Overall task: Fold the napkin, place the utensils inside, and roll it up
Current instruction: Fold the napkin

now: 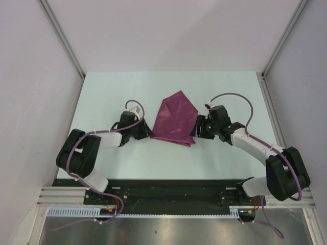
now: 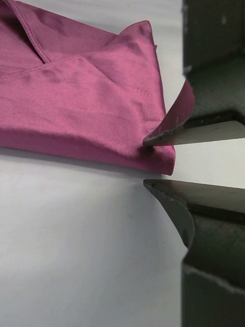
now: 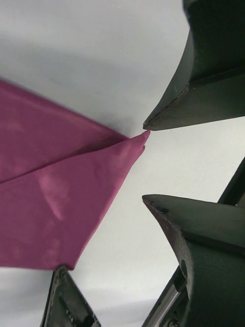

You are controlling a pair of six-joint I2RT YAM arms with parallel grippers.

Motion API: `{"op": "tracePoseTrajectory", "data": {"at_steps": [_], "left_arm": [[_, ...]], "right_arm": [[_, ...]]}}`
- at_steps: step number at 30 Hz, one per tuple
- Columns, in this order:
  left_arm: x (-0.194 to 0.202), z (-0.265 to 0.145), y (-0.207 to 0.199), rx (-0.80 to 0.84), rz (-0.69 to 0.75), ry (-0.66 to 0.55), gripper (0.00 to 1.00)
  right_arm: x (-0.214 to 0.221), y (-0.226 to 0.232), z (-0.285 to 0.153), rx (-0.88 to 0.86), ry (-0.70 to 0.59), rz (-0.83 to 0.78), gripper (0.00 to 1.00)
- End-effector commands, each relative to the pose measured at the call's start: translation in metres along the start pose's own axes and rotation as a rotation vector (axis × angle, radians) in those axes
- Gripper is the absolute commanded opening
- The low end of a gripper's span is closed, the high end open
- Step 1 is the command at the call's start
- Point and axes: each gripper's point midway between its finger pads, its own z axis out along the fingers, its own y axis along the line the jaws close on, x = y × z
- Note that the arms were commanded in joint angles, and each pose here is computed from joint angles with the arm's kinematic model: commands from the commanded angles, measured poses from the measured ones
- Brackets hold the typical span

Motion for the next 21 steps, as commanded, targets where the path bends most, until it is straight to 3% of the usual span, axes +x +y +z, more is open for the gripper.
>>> {"op": "tracePoseTrajectory", "data": {"at_steps": [1, 17, 19, 21], "left_arm": [[0.031, 0.002, 0.012, -0.038, -0.010, 0.092, 0.37], [0.046, -0.002, 0.021, -0.095, 0.011, 0.128, 0.37], [0.046, -0.002, 0.020, -0.096, 0.015, 0.128, 0.35], [0.048, 0.000, 0.021, -0.096, 0.010, 0.136, 0.24]], "right_arm": [[-0.030, 0.026, -0.013, -0.065, -0.079, -0.091, 0.58], [-0.032, 0.041, -0.005, -0.114, -0.075, -0.119, 0.59], [-0.031, 0.044, -0.005, -0.126, -0.074, -0.135, 0.59], [-0.031, 0.050, -0.004, -0.145, -0.081, -0.181, 0.60]]}}
